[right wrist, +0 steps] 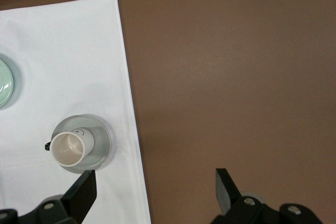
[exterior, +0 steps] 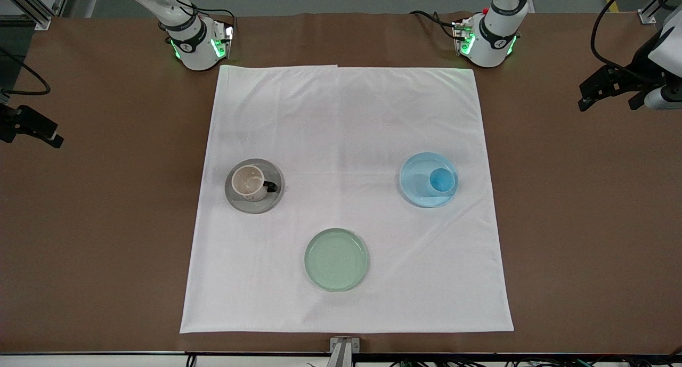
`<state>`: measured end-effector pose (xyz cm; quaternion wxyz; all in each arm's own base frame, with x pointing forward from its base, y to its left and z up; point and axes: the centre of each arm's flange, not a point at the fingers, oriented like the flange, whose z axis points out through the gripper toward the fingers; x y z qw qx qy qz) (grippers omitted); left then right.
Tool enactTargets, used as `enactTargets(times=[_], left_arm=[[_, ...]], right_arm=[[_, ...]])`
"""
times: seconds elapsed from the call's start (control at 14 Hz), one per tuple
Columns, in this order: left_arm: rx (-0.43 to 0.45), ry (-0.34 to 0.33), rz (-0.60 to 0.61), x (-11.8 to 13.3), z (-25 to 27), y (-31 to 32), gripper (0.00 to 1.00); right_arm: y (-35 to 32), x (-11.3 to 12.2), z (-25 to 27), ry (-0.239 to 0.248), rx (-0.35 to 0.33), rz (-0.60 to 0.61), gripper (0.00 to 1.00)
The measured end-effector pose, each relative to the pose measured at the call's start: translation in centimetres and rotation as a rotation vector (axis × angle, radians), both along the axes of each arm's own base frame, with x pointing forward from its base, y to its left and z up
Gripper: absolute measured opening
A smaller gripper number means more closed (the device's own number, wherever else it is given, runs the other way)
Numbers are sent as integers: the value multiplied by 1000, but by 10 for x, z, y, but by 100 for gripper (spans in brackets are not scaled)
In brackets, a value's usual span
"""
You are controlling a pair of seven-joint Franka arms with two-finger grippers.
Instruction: Place blue cup in blue plate and white mug in gray plate
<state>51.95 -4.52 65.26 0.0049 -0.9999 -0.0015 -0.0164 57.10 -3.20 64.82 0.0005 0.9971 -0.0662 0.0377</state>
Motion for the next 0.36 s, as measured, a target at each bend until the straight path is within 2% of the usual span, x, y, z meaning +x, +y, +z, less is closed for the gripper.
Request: enactTargets(times=[0.36], left_arm=[[2, 19, 0, -2, -2, 0, 100]], right_arm=[[0, 0, 0, 0, 0, 0, 100]])
